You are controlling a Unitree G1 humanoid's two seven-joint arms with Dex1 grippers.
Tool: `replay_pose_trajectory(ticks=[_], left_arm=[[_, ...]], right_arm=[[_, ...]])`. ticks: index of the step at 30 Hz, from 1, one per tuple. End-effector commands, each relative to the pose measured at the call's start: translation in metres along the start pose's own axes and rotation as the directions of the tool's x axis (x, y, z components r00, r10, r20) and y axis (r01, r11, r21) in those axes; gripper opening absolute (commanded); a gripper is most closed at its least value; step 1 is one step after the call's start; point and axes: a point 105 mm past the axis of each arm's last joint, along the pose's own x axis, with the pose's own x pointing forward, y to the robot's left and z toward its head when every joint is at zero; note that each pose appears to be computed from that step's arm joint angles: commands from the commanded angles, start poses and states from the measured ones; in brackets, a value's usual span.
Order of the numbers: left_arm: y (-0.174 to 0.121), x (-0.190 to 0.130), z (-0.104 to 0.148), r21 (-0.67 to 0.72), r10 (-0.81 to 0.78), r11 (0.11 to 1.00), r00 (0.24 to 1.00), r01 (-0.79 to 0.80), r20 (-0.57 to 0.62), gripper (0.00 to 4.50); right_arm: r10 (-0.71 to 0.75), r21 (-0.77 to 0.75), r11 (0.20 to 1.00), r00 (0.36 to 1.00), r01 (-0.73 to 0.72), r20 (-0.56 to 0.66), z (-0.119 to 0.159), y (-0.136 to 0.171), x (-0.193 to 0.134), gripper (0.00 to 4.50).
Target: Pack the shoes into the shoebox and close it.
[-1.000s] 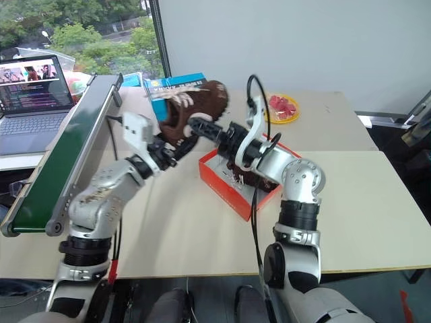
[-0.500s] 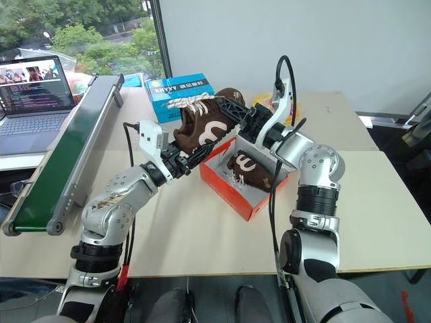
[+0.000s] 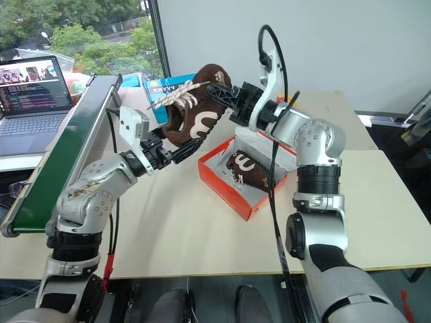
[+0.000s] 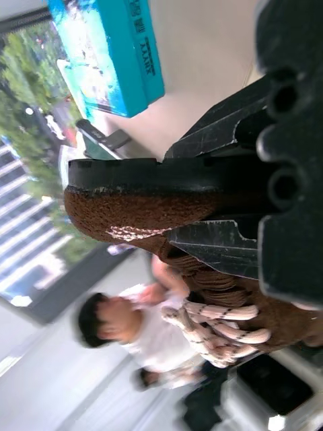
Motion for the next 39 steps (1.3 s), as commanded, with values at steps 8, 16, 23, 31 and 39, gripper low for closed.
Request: replay_pose_trajectory(ticks=[8, 16, 23, 31, 39], left_arm=[[0.032, -0.057, -0.036, -0.037, 0.249, 0.966, 0.960, -0.255, -0.129, 4.50], [0.028, -0.062, -0.044, -0.051, 0.288, 0.953, 0.947, -0.297, -0.142, 4.50], [0.018, -0.064, -0.048, -0.072, 0.311, 0.944, 0.941, -0.322, -0.135, 4.50], [0.017, -0.069, -0.046, -0.057, 0.349, 0.932, 0.929, -0.358, -0.127, 4.50], [0.014, -0.070, -0.044, -0.026, 0.356, 0.932, 0.925, -0.362, -0.132, 4.50]], right_arm=[[-0.104, -0.524, 0.846, 0.932, -0.102, -0.348, -0.004, -0.040, -0.036, 0.38], [-0.105, -0.478, 0.859, 0.851, -0.183, -0.514, -0.046, -0.065, -0.047, 0.38], [-0.069, -0.397, 0.883, 0.768, -0.250, -0.637, -0.088, -0.074, -0.053, 0.38], [-0.032, -0.380, 0.854, 0.695, -0.354, -0.719, -0.145, -0.060, -0.020, 0.38], [-0.077, -0.403, 0.806, 0.598, -0.434, -0.798, -0.215, -0.046, -0.004, 0.38]])
